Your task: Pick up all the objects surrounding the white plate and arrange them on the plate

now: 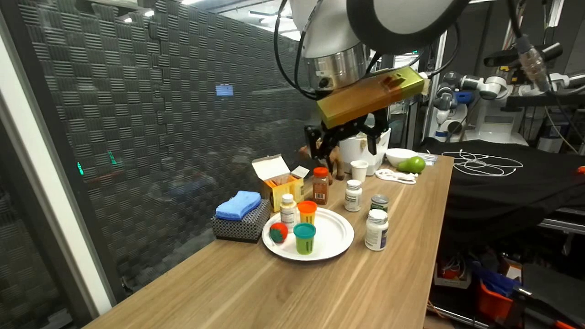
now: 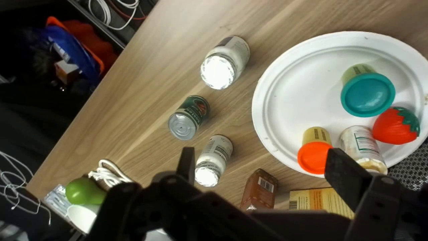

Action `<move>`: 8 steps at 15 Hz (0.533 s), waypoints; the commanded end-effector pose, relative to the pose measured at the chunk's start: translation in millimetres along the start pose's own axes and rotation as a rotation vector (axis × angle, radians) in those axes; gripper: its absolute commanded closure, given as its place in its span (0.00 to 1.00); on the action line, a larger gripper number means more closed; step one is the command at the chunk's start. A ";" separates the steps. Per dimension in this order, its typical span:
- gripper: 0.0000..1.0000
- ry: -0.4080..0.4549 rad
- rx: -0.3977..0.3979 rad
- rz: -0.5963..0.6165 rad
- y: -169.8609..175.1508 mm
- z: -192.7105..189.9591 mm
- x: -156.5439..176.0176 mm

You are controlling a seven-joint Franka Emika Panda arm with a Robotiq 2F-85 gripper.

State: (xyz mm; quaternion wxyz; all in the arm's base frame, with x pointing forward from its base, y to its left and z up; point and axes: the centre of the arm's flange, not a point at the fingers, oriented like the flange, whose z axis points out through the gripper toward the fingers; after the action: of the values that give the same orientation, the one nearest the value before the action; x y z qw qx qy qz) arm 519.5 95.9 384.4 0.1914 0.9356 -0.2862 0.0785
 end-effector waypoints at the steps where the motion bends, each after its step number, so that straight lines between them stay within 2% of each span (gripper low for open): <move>1: 0.00 0.088 0.024 -0.020 26.9 4.4 -28.8; 4: 0.00 0.063 0.152 0.044 32.4 43.7 -31.7; 8: 0.00 0.034 0.247 0.105 45.0 88.4 -29.4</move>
State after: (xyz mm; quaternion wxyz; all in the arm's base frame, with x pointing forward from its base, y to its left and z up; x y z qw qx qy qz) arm 481.5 59.9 328.7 0.1125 0.9384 -0.3011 0.1266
